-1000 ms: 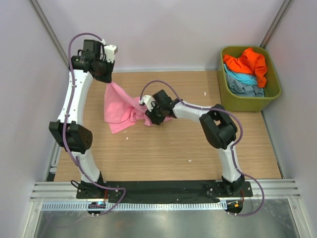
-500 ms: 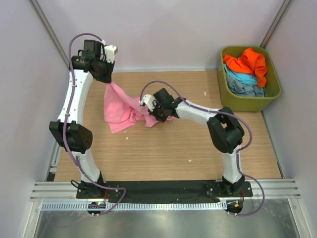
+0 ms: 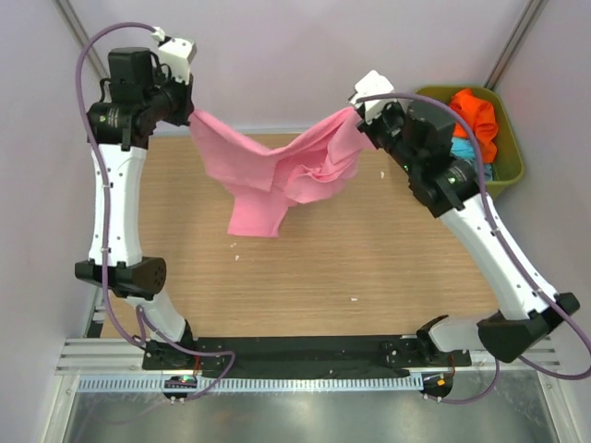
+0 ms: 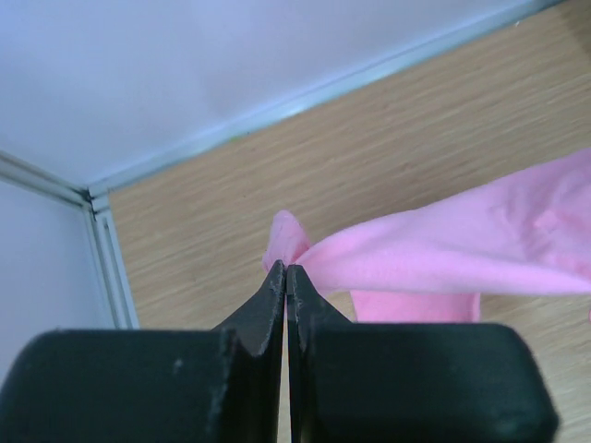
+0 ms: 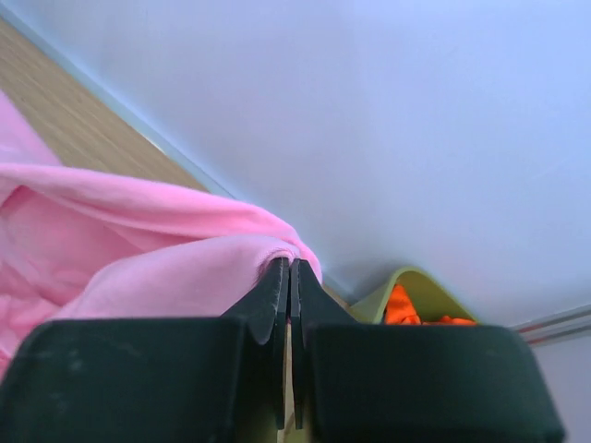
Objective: Fold and stack the t-shirts
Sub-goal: Flatten the tshirt out
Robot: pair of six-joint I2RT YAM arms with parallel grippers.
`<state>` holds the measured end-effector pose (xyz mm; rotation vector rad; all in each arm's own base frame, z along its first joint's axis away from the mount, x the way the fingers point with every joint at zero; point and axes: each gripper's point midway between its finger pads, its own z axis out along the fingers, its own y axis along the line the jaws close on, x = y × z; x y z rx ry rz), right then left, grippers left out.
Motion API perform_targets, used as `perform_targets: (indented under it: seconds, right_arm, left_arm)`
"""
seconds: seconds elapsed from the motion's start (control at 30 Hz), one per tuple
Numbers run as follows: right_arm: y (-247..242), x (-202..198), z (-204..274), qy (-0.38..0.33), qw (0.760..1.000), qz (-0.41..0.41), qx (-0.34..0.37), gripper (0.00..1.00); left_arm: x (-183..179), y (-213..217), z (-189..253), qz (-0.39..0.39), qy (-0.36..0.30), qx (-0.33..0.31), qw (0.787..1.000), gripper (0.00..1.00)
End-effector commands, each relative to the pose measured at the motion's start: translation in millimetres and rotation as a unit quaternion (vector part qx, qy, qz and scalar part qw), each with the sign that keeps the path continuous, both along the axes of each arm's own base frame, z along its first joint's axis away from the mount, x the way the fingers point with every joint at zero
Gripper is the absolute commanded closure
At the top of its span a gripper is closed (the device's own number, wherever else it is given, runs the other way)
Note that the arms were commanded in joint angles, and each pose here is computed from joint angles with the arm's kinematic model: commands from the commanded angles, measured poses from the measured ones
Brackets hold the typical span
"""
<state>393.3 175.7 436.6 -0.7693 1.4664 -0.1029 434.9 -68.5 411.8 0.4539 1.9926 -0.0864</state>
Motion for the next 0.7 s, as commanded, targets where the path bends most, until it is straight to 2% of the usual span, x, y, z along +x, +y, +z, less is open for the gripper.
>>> perform_targets:
  seconds: [0.0,0.23,0.43,0.53,0.63,0.67]
  right_arm:
    - [-13,-25,33,-0.027,0.999,-0.011,0.018,0.98]
    - [-46,-80,85,-0.061,0.997,-0.012,0.049,0.99]
    - [-60,-100,126,-0.119,0.992,-0.013,0.050,0.98]
    - [-58,-95,117,-0.117,0.992,-0.015,0.044,0.99]
    - [-46,-82,89,-0.098,0.994,-0.004,0.039,0.99]
    - [-39,-73,69,-0.082,0.996,0.001,0.030,0.99]
  left_arm:
    - [-29,-3,81,-0.023,-0.122,-0.021,0.992,1.00]
    - [-91,-5,153,-0.028,-0.224,-0.053,0.973,1.00]
    - [-123,1,189,-0.023,-0.280,-0.059,0.958,1.00]
    - [-120,4,179,-0.016,-0.267,-0.050,0.962,1.00]
    - [-100,12,150,0.008,-0.232,-0.026,0.972,1.00]
    - [-86,12,126,0.011,-0.203,-0.016,0.979,1.00]
